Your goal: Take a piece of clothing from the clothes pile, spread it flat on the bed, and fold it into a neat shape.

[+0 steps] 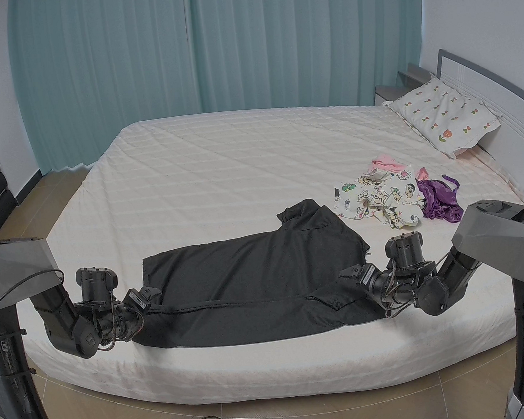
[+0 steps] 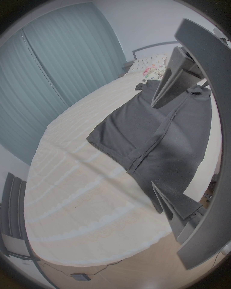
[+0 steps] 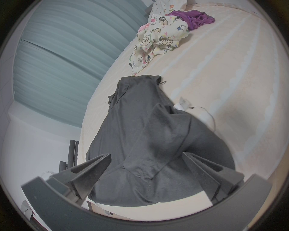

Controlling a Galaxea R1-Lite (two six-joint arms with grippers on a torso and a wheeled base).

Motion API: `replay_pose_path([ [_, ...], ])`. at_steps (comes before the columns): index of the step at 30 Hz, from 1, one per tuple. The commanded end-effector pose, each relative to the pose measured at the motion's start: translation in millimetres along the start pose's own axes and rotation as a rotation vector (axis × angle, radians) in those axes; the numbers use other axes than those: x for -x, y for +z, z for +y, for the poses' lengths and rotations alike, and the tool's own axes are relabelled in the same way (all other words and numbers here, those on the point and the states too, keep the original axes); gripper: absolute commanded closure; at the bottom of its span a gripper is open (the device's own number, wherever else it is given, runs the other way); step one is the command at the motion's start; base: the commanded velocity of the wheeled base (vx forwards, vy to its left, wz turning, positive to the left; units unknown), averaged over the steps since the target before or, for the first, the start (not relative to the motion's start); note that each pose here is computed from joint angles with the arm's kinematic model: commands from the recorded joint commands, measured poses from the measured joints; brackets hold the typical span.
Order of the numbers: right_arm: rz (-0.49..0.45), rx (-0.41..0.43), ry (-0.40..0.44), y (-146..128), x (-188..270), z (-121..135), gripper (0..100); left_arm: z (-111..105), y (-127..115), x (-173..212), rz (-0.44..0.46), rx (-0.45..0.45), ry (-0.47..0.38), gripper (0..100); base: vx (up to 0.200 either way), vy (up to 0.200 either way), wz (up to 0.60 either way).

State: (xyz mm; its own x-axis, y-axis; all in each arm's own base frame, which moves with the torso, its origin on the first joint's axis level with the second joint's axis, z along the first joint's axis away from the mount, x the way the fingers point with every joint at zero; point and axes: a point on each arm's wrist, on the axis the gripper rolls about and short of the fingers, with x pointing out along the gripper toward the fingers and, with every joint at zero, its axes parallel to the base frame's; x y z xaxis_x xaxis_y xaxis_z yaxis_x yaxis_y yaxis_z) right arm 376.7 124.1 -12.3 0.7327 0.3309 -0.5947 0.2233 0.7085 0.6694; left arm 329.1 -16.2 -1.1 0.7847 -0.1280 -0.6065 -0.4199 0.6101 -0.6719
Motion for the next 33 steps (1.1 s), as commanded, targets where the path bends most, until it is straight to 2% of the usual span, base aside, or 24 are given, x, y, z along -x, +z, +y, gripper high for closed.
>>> replay_pose_path([
  [1, 0.013, 0.017, 0.018, -6, -12, 10, 0, -2, -1, 4, 0.003, 0.003, -0.012, 0, 0.000, 0.000, 0.00],
  [4, 0.021, 0.019, 0.010, -4, -17, 17, 0, 1, -2, 1, 0.008, 0.004, -0.002, 0, 0.000, 0.000, 0.00],
  [10, 0.009, 0.048, -0.067, -14, -23, 28, 0, 4, -1, -1, 0.007, 0.008, 0.006, 0, 0.000, 0.000, 0.00],
  [17, -0.001, 0.110, -0.117, -20, -25, 25, 0, 6, -3, -3, 0.014, 0.004, 0.014, 0, 0.000, 0.000, 0.00],
  [20, -0.016, 0.138, -0.163, -22, -24, 24, 0, 7, -3, -3, 0.015, 0.003, 0.017, 0, 0.000, 0.000, 0.00],
  [30, -0.026, 0.153, -0.170, -26, -31, 27, 0, 8, -3, -4, 0.011, -0.002, 0.016, 0, 0.000, 0.000, 0.00],
  [31, -0.026, 0.153, -0.170, -26, -31, 27, 100, 8, -3, -3, 0.003, -0.003, 0.007, 0, 0.000, 0.000, 0.00],
  [33, -0.012, 0.158, -0.192, -26, -32, 27, 100, 7, -3, -3, -0.003, -0.003, -0.002, 0, 0.000, 0.000, 0.00],
])
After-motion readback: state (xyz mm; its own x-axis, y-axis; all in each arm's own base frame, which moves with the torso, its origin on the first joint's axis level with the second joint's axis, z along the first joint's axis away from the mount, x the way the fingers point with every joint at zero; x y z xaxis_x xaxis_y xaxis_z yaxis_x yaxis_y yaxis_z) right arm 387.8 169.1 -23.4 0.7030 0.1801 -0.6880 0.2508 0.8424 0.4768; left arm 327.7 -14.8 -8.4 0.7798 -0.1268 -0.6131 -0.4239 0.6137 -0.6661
